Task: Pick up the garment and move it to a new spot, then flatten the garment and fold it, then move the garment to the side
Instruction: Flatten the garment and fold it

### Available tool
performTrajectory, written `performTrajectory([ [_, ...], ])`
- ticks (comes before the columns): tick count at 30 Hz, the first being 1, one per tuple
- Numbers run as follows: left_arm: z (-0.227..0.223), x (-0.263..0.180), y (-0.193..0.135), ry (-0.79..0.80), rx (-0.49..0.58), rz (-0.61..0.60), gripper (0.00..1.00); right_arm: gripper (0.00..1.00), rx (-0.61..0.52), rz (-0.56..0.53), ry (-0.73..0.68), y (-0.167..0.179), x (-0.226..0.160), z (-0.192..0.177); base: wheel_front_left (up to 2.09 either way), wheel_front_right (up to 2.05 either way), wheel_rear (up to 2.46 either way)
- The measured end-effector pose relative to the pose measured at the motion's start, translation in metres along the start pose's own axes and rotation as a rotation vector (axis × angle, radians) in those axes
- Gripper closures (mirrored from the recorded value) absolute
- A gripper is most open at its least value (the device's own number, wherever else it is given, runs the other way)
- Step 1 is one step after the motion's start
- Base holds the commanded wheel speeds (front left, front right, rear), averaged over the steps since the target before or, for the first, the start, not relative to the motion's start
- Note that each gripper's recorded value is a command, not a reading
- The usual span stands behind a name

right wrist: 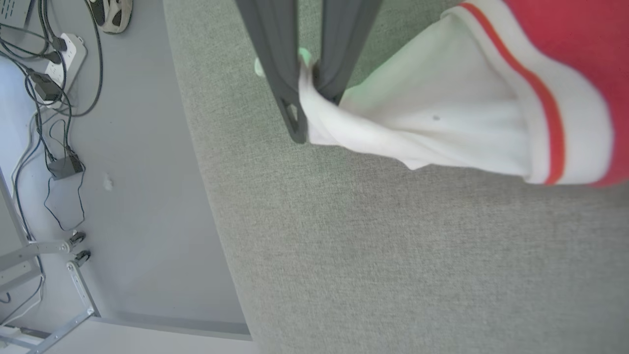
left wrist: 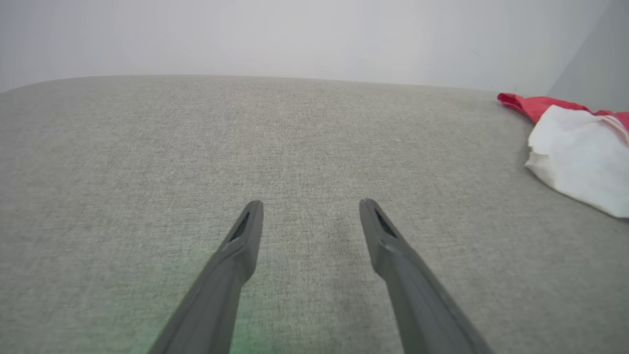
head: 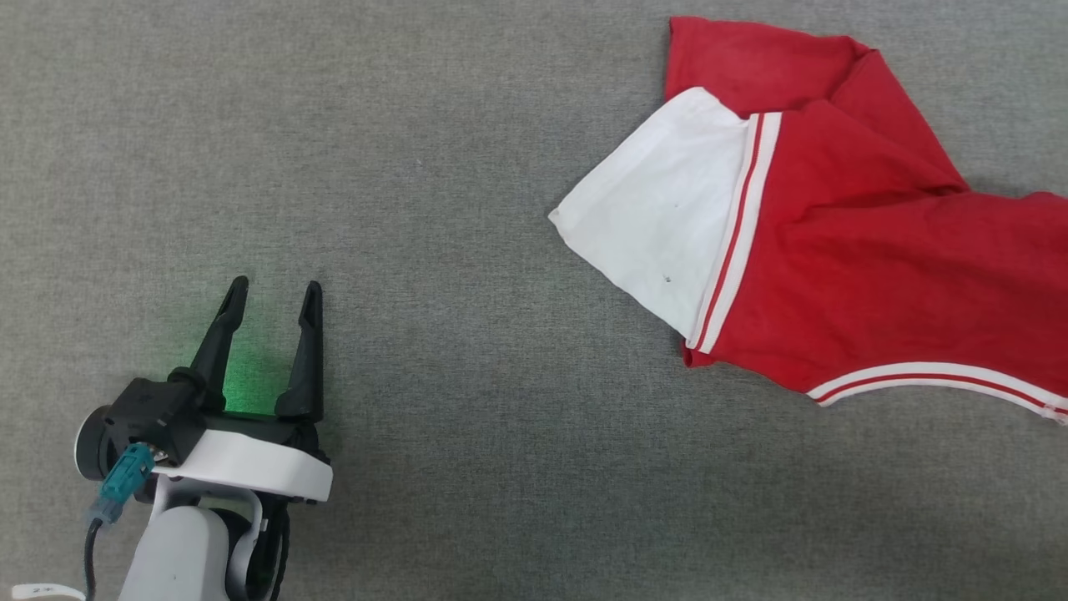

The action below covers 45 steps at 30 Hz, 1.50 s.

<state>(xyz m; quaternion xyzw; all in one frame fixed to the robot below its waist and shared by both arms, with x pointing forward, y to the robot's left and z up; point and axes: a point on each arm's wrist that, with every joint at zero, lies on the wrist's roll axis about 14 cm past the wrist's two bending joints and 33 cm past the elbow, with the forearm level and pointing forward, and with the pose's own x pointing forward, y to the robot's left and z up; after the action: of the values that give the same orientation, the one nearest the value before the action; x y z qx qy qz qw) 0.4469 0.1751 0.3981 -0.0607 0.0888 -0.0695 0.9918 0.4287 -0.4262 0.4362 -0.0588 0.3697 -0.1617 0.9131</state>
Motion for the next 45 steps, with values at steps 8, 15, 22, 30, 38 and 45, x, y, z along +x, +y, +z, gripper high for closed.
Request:
performTrajectory([
  [8, 0.001, 0.001, 0.007, 0.001, 0.015, 0.006, 0.00, 0.76, 0.047, -0.017, -0.008, 0.006, 0.023, -0.018, 0.00, 0.00, 0.00],
  [15, 0.035, 0.015, 0.000, -0.077, 0.097, -0.087, 0.00, 0.00, 0.068, -0.097, -0.178, -0.020, 0.009, -0.002, 0.00, 0.00, 0.00],
  [22, 0.074, 0.038, -0.029, -0.134, 0.244, -0.283, 0.00, 0.00, 0.077, -0.089, -0.399, -0.018, -0.023, 0.012, 0.00, 0.00, 0.00],
  [30, 0.094, 0.067, -0.111, 0.035, 0.309, -0.582, 0.00, 0.00, 0.083, 0.012, -0.596, 0.023, -0.063, 0.030, 0.00, 0.00, 0.00],
  [38, 0.040, 0.068, -0.157, 0.582, 0.306, -0.754, 0.00, 0.00, 0.064, 0.065, -0.655, 0.047, -0.087, 0.038, 0.00, 0.00, 0.00],
  [45, 0.001, 0.082, -0.144, 0.920, 0.276, -0.716, 0.00, 0.00, 0.042, 0.067, -0.654, 0.055, -0.090, 0.036, 0.00, 0.00, 0.00],
])
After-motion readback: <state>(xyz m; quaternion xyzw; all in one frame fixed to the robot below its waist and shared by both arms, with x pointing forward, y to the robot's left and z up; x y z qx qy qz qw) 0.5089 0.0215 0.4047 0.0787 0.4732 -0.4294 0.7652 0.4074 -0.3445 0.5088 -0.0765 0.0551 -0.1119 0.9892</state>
